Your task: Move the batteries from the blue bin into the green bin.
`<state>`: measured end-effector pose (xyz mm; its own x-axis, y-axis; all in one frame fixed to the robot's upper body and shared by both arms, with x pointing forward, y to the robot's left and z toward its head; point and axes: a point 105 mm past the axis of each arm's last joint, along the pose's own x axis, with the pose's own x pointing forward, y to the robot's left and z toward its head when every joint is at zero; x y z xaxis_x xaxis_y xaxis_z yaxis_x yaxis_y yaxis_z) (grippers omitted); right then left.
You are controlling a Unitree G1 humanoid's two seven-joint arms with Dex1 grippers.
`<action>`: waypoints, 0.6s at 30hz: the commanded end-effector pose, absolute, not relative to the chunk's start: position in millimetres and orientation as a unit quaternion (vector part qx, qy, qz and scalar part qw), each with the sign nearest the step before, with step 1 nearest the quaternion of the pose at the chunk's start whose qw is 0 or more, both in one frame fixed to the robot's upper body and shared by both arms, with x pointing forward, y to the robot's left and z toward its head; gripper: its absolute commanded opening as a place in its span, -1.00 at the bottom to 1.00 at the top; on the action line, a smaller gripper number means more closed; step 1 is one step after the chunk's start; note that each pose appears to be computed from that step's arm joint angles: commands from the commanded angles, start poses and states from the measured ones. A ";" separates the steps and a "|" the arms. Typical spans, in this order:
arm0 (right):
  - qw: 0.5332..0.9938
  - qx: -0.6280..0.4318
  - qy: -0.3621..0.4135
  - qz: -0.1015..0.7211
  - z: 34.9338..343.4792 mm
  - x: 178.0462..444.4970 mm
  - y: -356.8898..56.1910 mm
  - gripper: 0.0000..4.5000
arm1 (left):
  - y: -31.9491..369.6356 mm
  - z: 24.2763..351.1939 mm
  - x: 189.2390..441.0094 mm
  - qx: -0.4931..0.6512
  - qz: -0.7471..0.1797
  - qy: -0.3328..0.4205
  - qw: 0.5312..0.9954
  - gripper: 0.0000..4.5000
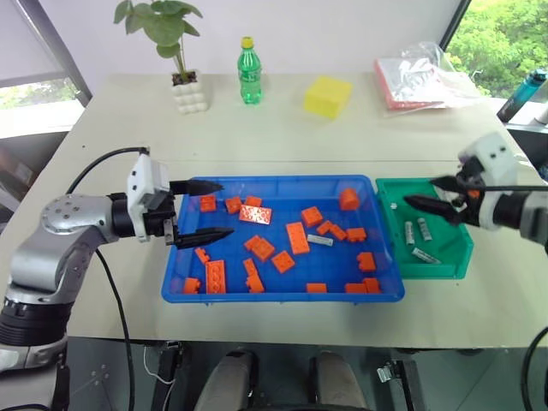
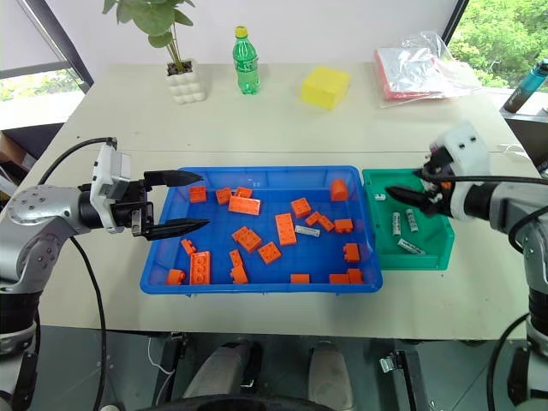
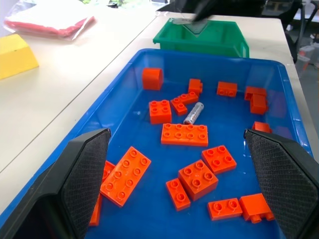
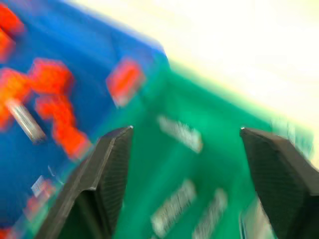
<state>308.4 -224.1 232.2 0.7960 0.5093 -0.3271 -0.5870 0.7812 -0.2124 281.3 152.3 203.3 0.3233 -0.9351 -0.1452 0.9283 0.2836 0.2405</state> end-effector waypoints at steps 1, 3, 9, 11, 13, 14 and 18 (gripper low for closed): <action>0.898 -0.182 0.104 0.388 230.2 303.8 -180.6 0.55 | 151.0 213.0 280.3 0.157 -0.581 -0.033 0.798 1.00; 0.870 -0.198 0.123 0.434 212.4 302.2 -159.4 0.55 | 150.7 214.0 279.6 0.159 -0.579 -0.035 0.799 1.00; 0.839 -0.224 0.161 0.468 175.8 308.6 -137.0 0.55 | 154.7 215.9 277.6 0.166 -0.567 -0.036 0.806 1.00; 0.837 -0.220 0.175 0.470 164.9 310.1 -134.5 0.55 | 157.4 216.2 276.1 0.168 -0.560 -0.035 0.810 1.00; 0.839 -0.210 0.181 0.467 157.9 312.1 -133.0 0.55 | 159.4 215.6 273.4 0.170 -0.556 -0.033 0.813 1.00; 0.840 -0.206 0.185 0.466 154.8 312.6 -132.6 0.55 | 160.3 215.6 272.0 0.170 -0.554 -0.032 0.814 1.00; 0.841 -0.192 0.196 0.466 142.9 308.8 -132.0 0.55 | 165.4 215.6 267.7 0.172 -0.544 -0.027 0.821 1.00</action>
<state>310.4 -135.1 138.1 0.4840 0.6941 -0.5329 -0.8567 0.5000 -0.1269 271.8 162.3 203.6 0.3928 -0.9070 -0.1516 0.8995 0.3447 0.2683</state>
